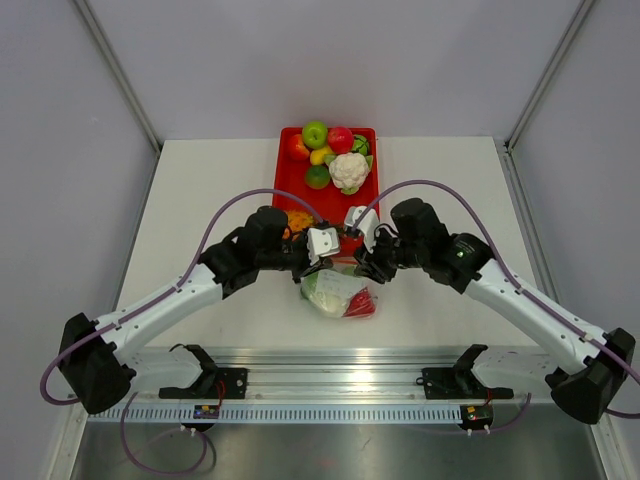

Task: Place the food in the zip-top bag and seal the zipper
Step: Place the zipper food storage bag at the center of the board.

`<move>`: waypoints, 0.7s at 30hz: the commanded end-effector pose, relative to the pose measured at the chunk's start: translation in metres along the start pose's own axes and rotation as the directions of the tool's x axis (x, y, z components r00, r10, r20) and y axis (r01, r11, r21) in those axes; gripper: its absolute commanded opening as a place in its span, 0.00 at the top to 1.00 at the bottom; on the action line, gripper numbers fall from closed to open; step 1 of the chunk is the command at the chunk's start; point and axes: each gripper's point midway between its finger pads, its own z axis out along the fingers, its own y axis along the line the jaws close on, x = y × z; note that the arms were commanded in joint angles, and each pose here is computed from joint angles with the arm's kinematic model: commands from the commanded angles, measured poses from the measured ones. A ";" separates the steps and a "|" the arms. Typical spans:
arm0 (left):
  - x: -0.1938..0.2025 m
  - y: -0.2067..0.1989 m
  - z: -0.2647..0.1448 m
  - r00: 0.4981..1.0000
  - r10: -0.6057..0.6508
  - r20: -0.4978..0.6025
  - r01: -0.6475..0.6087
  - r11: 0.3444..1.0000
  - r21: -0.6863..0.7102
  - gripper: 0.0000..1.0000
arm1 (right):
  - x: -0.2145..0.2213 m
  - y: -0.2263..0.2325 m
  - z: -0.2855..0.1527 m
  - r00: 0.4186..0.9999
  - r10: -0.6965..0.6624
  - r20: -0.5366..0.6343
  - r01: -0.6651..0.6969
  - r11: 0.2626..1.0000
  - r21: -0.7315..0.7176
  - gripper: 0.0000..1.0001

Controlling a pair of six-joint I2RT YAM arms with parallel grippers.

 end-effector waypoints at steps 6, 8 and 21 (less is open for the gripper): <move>-0.036 0.003 -0.006 0.995 0.031 0.093 -0.033 0.999 0.013 1.00 | -0.034 -0.016 0.003 0.996 -0.025 0.090 0.020 0.999 0.048 1.00; -0.040 0.001 -0.007 0.996 0.023 0.090 -0.026 0.999 0.032 1.00 | -0.031 -0.031 -0.003 0.996 -0.007 0.085 -0.006 0.989 0.146 1.00; -0.103 0.056 -0.092 0.976 -0.011 0.216 0.096 0.916 -0.389 0.18 | -0.018 -0.112 -0.157 0.986 0.141 0.086 -0.160 0.697 0.699 1.00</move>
